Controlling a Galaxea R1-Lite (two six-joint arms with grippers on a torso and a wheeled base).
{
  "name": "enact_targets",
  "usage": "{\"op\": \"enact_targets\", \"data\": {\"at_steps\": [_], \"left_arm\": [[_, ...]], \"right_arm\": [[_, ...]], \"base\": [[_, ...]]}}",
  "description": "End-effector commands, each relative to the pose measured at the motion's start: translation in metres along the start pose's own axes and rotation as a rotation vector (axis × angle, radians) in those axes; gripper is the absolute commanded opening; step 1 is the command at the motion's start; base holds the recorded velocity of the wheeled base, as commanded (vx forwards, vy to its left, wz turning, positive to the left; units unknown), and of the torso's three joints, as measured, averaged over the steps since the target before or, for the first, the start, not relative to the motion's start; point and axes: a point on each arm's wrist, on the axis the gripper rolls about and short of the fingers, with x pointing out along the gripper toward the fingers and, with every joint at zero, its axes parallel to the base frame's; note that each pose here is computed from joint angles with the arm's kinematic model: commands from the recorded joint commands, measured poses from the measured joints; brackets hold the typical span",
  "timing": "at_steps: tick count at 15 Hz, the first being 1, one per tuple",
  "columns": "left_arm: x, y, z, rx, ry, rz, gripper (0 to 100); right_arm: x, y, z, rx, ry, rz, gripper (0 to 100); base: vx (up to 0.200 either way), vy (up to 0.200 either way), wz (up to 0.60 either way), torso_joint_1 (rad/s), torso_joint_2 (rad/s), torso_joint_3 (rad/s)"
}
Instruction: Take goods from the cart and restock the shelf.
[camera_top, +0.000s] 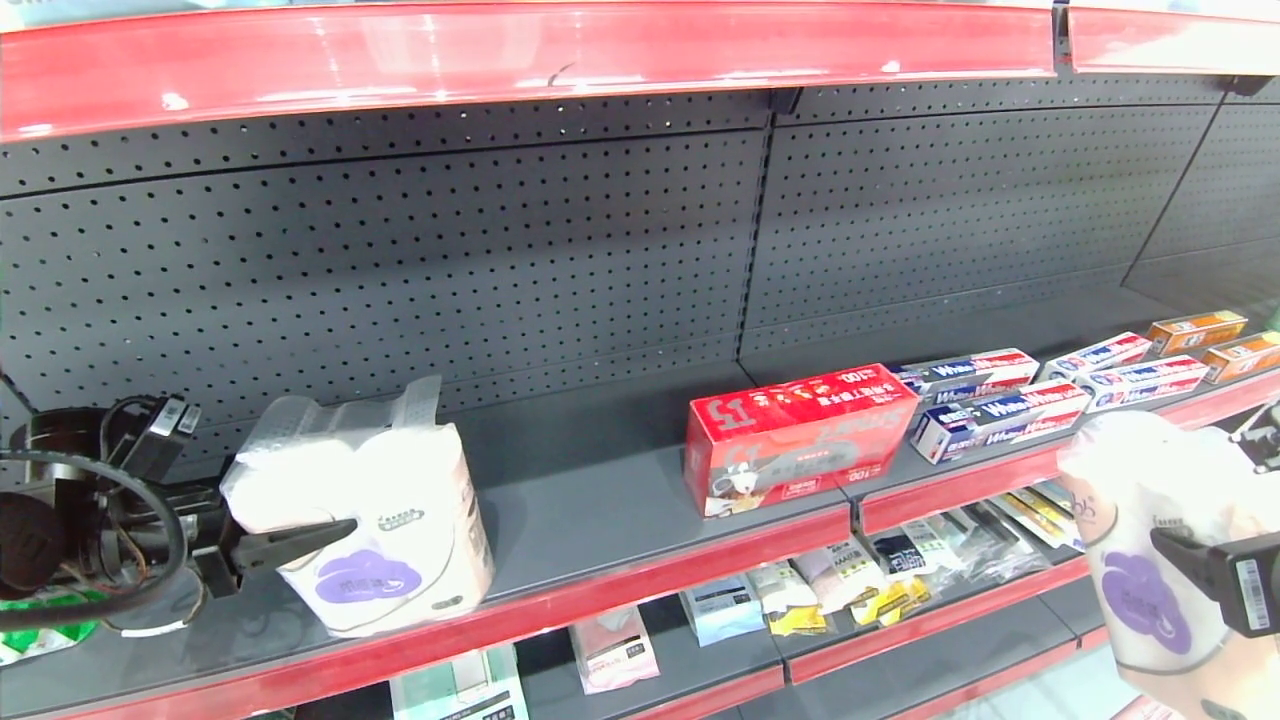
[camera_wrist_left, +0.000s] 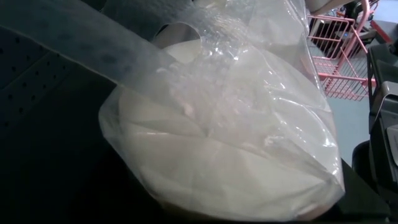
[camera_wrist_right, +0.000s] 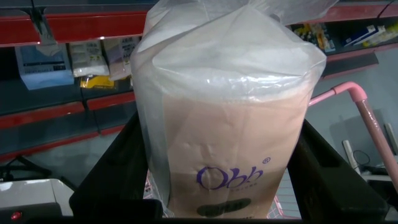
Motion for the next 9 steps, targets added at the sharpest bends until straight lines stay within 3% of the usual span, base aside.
{"op": "enact_targets", "data": {"at_steps": [1, 9], "left_arm": [[0.0, -0.0008, -0.0009, -0.006, 0.001, 0.0, 0], [-0.0002, -0.0005, 0.0048, 0.004, 0.0, 0.002, 0]], "right_arm": [[-0.0001, 0.0, -0.0002, -0.001, 0.0, -0.002, 0], [0.0001, 0.0005, -0.0014, -0.001, 0.004, 0.0, 0]], "base": [[0.0, 0.0, 0.0, 0.0, 0.0, 0.0], [0.0, 0.0, 0.0, 0.0, 0.0, 0.0]]}}
